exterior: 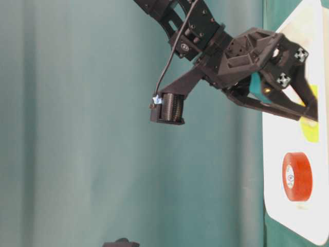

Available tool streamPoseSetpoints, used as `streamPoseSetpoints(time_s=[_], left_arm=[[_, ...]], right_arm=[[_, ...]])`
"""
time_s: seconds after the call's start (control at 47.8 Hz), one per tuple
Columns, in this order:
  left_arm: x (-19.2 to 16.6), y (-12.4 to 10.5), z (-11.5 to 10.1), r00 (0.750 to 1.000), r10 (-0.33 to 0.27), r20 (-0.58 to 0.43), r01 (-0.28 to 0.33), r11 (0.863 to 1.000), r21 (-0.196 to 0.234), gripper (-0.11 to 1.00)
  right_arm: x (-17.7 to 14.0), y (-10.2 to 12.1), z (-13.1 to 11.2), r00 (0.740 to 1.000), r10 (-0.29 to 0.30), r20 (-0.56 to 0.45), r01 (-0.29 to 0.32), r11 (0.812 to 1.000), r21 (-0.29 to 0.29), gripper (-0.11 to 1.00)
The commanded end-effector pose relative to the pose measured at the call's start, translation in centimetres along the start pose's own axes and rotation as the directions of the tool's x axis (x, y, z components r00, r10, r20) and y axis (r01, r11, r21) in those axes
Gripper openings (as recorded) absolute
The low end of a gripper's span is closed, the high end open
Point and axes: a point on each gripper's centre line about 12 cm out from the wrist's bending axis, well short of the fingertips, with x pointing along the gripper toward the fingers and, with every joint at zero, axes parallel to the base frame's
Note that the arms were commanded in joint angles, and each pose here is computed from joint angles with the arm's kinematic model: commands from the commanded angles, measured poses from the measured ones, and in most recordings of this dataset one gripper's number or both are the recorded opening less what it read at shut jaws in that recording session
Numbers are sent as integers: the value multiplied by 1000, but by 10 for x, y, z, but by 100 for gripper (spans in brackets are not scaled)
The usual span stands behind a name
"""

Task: Put the tape alternately from left to right into the white case.
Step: 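Lower the yellow roll into the tray and open the right gripper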

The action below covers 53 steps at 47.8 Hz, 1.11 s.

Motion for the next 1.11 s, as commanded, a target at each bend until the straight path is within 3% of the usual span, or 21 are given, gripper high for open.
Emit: streamPoseSetpoints(time_s=[0.0,0.648,1.087], left_arm=[[-3,-1,6,1000,-3,23,3,1000,-2,68],[-3,-1,6,1000,-4,21,4,1000,-1,68],[-3,-1,6,1000,-3,23,3,1000,-2,68]], right_arm=[[-7,0,13,999,3,42,-3,1000,2,81],[-21,3,24,996,9,87,-9,1000,-4,79],[-52,45,35,984,93,150,-82,994,-78,79]])
